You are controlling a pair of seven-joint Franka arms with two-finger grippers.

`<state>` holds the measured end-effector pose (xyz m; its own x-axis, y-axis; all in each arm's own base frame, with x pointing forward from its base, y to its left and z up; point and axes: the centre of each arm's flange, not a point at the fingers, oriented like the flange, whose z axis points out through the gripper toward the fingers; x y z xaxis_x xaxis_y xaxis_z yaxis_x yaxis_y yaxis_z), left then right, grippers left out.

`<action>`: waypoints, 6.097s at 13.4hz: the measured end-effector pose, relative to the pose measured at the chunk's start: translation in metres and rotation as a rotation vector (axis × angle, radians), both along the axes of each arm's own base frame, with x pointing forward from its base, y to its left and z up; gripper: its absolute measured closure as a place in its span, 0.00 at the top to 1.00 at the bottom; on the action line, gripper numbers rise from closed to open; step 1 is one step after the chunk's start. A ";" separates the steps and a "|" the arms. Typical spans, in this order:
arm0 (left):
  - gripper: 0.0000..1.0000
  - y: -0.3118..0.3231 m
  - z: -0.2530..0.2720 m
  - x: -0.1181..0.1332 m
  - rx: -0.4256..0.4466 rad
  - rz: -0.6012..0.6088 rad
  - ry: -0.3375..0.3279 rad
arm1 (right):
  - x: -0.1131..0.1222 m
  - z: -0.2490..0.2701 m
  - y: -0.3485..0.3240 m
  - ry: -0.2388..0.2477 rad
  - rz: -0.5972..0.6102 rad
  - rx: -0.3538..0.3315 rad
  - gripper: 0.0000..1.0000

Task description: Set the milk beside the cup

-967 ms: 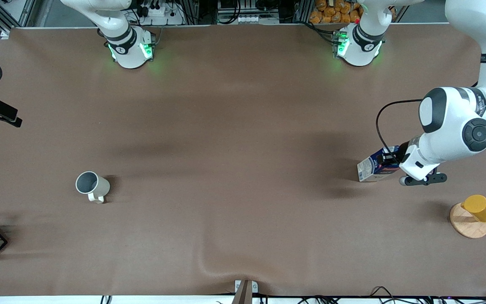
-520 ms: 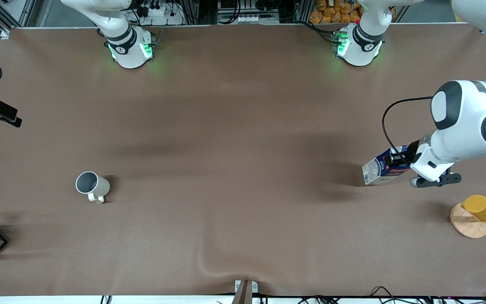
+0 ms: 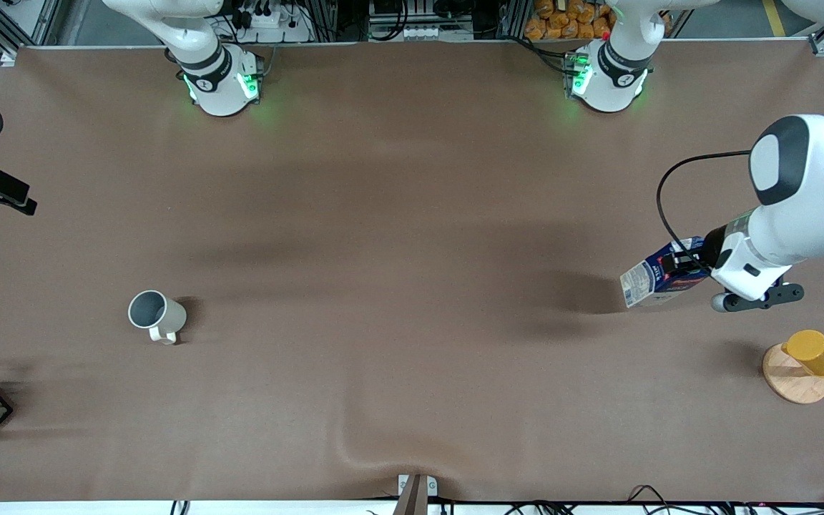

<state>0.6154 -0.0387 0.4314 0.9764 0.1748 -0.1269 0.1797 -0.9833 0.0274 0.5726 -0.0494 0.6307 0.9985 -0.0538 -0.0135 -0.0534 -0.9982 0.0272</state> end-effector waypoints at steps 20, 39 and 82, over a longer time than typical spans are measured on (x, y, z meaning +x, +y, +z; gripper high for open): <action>0.51 -0.017 0.022 0.000 0.003 0.020 -0.001 | 0.108 -0.357 -0.042 0.200 0.017 0.012 1.00; 0.51 -0.024 0.026 0.001 0.000 0.010 -0.010 | 0.126 -0.310 0.093 0.012 0.076 0.057 0.05; 0.51 -0.045 0.037 -0.001 0.000 0.044 -0.004 | -0.045 -0.383 0.592 0.102 -0.724 0.131 0.62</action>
